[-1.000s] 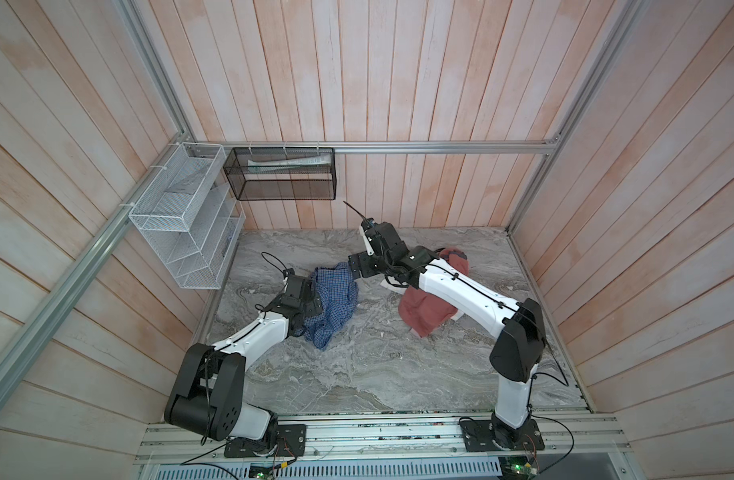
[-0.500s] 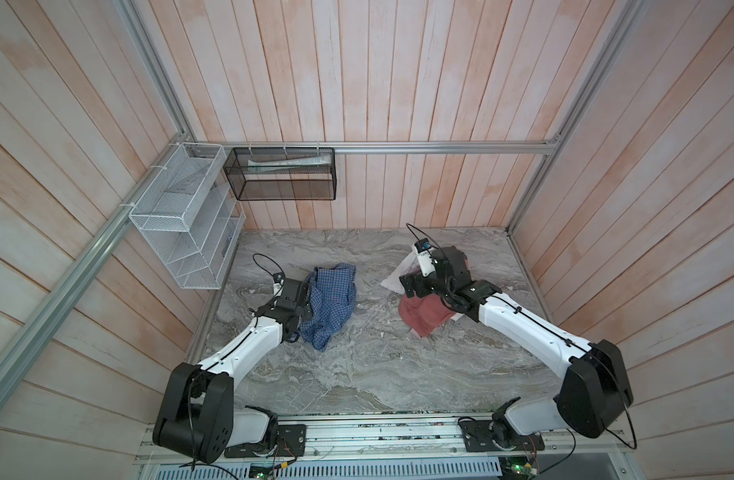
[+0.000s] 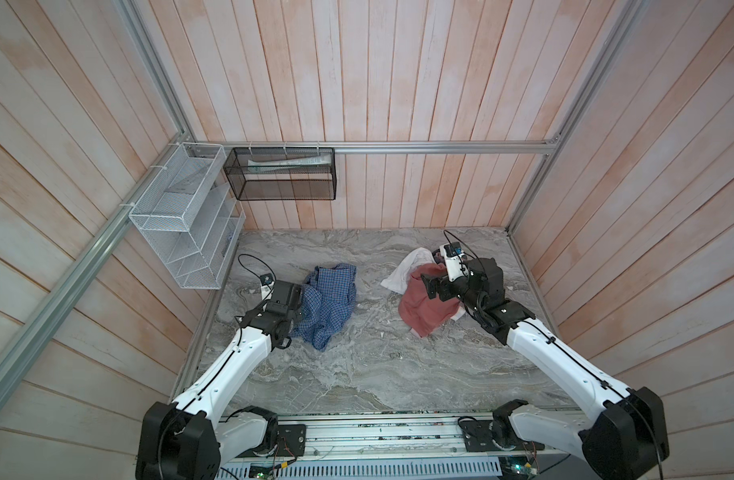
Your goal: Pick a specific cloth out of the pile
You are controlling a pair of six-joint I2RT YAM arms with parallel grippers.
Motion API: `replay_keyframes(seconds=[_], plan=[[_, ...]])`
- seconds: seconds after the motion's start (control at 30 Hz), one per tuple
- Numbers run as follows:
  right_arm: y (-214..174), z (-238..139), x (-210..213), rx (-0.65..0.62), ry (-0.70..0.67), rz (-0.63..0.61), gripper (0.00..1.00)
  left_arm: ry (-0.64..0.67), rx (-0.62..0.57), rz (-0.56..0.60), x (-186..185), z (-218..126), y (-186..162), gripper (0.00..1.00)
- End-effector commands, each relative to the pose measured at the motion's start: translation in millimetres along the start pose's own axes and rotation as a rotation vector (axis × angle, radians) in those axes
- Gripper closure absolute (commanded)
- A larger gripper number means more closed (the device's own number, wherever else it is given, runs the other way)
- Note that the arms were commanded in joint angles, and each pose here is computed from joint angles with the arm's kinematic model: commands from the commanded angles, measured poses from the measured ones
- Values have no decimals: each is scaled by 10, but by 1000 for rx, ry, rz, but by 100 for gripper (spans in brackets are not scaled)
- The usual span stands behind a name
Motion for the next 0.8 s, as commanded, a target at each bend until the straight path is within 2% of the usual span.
replay_keyframes(seconds=[0.0,0.1,0.23,0.37,0.53,0.63,0.77], plan=[[5,-63,-234,-49,-102,-12,2,64,-58,-68,210,-215,162,0],[-80,-110,-428,-59,-165,-1,2,20,-139,-113,207,-378,379,0],[-264,-173,-772,-70,-266,30,2,-24,-249,-115,108,-480,700,0],[-489,-265,-1047,-99,-335,55,2,-149,-369,-42,-202,-509,940,0],[-713,-339,-1297,-147,-438,85,2,-306,-499,71,-517,-373,893,0],[-820,-347,-1390,-194,-489,110,2,-355,-569,120,-534,-239,771,0],[-1020,-251,-1420,-179,-501,136,2,-403,-698,77,-366,-110,688,0]])
Point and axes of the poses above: each gripper's point midway between its finger pads, its own z axis out along the fingers, its own x axis along the line the jaws close on, y = z × x, the point moved 2 cm from there along -z, back along the fingers, and after that the axes turned 3 degrees about -z, right-handed, at the moved point
